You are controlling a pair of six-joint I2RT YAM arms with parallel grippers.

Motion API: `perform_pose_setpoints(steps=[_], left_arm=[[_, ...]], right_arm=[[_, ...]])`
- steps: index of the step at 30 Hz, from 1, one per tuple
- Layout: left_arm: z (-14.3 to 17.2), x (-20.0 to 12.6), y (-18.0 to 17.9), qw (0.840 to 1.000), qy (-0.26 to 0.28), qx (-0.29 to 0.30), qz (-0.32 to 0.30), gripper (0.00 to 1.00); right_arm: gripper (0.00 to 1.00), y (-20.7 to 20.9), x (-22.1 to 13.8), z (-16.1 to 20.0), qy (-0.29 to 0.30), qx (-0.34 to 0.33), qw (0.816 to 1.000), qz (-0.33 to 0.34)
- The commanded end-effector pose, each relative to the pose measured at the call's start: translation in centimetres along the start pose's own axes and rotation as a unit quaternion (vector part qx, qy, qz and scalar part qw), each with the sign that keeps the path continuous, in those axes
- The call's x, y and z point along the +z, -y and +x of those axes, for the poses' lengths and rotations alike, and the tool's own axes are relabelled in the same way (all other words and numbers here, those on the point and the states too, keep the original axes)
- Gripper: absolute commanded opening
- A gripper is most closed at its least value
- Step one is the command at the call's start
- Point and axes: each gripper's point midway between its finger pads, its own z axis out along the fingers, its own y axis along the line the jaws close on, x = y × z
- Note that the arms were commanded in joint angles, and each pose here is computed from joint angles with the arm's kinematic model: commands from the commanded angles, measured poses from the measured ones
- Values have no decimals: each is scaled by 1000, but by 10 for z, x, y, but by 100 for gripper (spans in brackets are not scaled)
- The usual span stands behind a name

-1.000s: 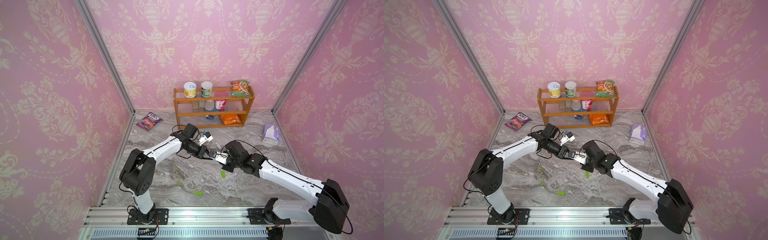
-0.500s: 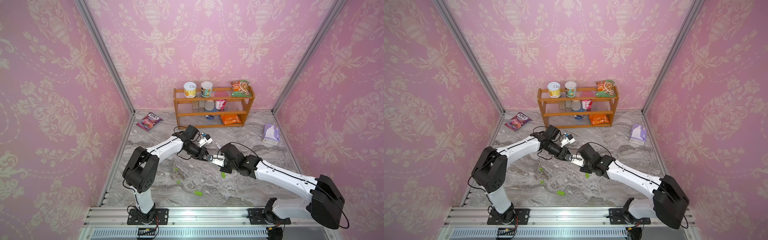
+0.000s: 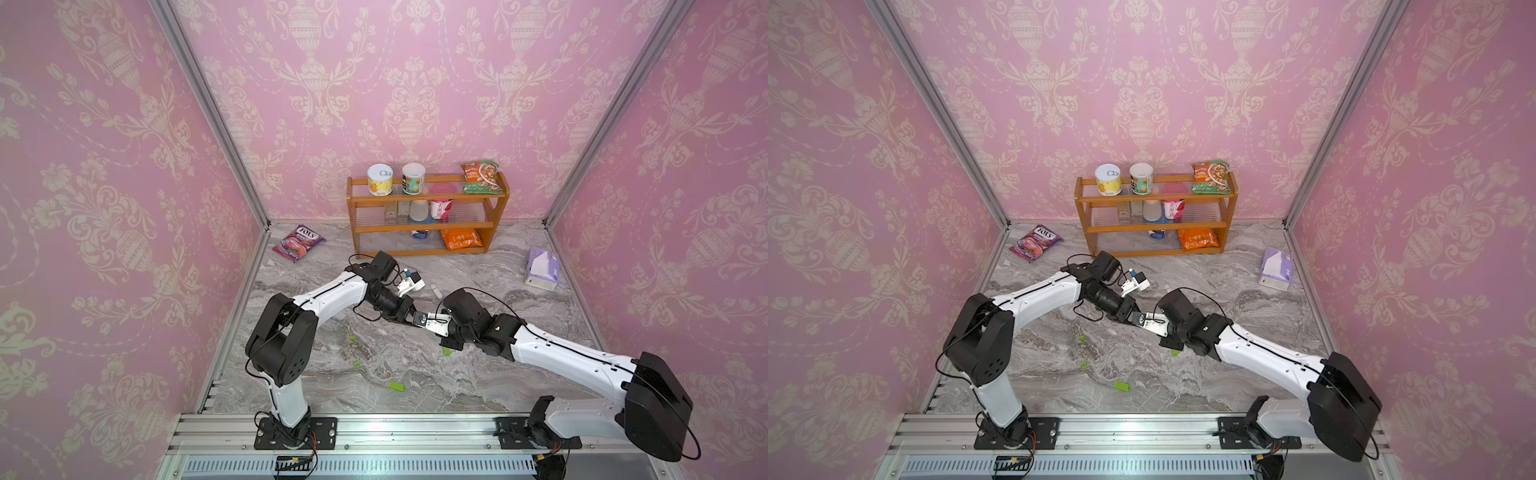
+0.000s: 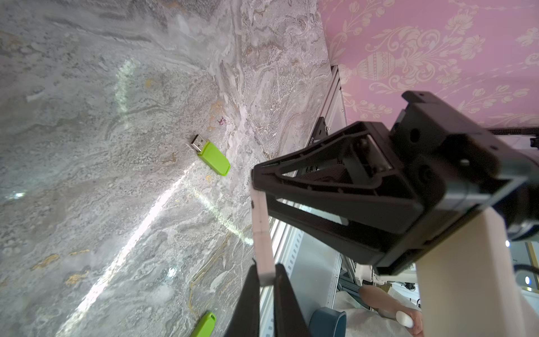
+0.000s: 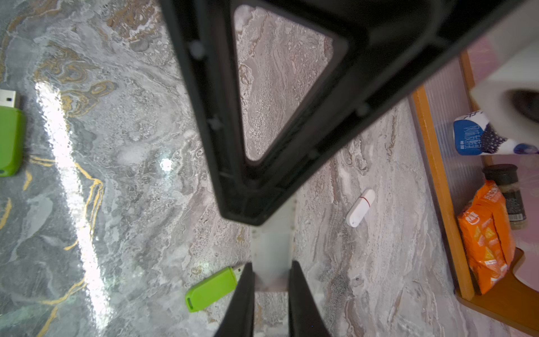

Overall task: Close the usb drive cover
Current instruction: Close the cover of the USB drive.

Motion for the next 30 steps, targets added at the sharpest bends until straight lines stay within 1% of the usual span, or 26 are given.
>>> perform_pose_setpoints(steps=[1, 5, 10, 14, 21, 25, 30], left_arm=[[11, 42, 42, 993, -41, 103, 51, 0], [15, 44, 38, 992, -52, 106, 41, 0], [19, 49, 33, 992, -64, 104, 30, 0], [20, 50, 29, 993, -69, 97, 21, 0], [17, 57, 23, 994, -75, 77, 25, 0], [13, 61, 22, 994, -75, 68, 32, 0], [5, 60, 25, 995, -64, 70, 39, 0]], right_arm=[[0, 45, -140, -203, 449, -37, 891, 65], [0, 49, -144, -201, 451, -27, 891, 52], [0, 60, -154, -201, 464, -6, 885, 42], [0, 62, -147, -201, 440, -11, 897, 38], [0, 51, -133, -209, 415, -41, 909, 29], [0, 50, -129, -215, 418, -47, 907, 32], [0, 57, -131, -221, 435, -41, 898, 54]])
